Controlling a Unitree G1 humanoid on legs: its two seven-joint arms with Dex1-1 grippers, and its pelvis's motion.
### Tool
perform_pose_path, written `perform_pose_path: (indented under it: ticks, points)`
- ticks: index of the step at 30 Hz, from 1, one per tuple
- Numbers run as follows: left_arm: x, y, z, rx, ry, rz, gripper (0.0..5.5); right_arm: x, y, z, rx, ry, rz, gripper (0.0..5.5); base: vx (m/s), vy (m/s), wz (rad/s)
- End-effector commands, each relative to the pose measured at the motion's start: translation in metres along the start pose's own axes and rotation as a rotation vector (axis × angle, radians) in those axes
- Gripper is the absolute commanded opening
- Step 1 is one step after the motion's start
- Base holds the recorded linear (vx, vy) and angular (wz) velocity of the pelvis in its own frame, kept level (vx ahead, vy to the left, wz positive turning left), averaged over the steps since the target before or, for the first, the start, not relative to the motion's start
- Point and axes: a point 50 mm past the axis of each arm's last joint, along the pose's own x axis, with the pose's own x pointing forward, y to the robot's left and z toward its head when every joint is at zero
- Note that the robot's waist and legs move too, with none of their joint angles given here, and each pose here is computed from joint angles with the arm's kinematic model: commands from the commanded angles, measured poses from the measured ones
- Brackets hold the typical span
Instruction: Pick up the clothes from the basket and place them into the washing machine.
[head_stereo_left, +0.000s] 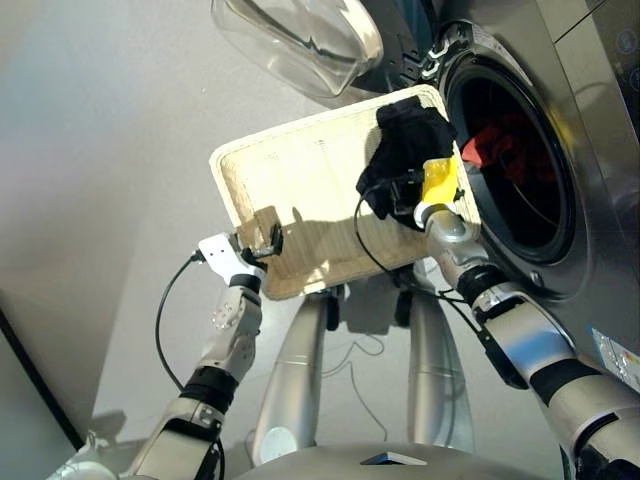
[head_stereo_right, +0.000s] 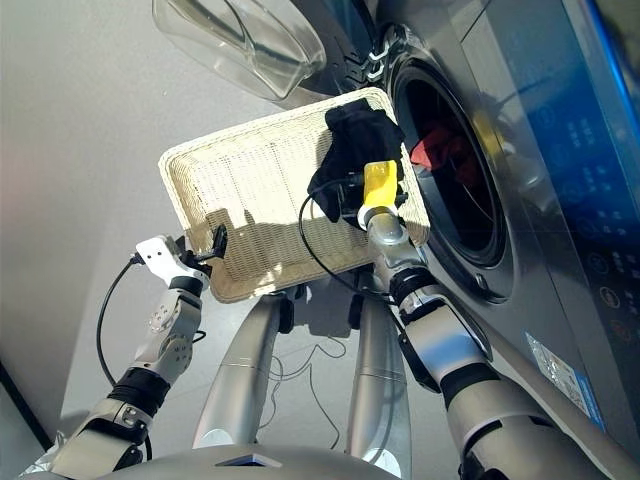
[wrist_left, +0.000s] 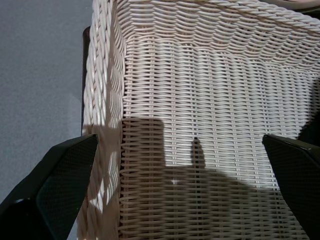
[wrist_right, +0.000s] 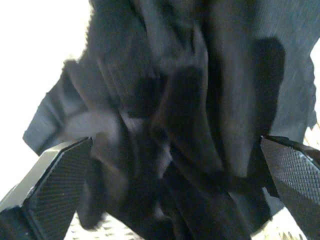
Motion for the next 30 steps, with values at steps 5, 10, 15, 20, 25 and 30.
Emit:
perform_pose_path:
  ticks: [5,10,15,20,25,30]
  points:
    - [0.009,-0.004,0.036,0.061,-0.143,-0.04,5.5,0.014,-0.028,0.058,-0.016,-0.101,-0.133,5.5,-0.003,0.007,0.039]
    - [0.01,-0.006,0.041,0.051,-0.157,-0.047,5.5,0.017,-0.035,0.08,0.003,-0.144,-0.155,0.0,0.0,0.011,0.088]
    - [0.01,-0.005,0.039,0.049,-0.15,-0.04,5.5,0.016,-0.025,0.081,0.059,-0.172,-0.127,0.0,0.0,0.0,0.0]
    - [0.007,0.003,0.029,0.04,-0.114,0.003,5.5,0.011,-0.01,0.063,0.22,-0.193,-0.077,0.0,0.056,0.005,-0.045]
    - [0.004,0.012,0.021,0.039,-0.089,0.047,5.5,-0.001,-0.001,0.054,0.27,-0.269,-0.03,0.0,0.0,0.0,0.0]
    - [0.001,0.018,0.013,0.051,-0.07,0.087,5.5,-0.017,-0.008,0.045,0.351,-0.356,-0.067,0.0,0.0,0.0,0.0]
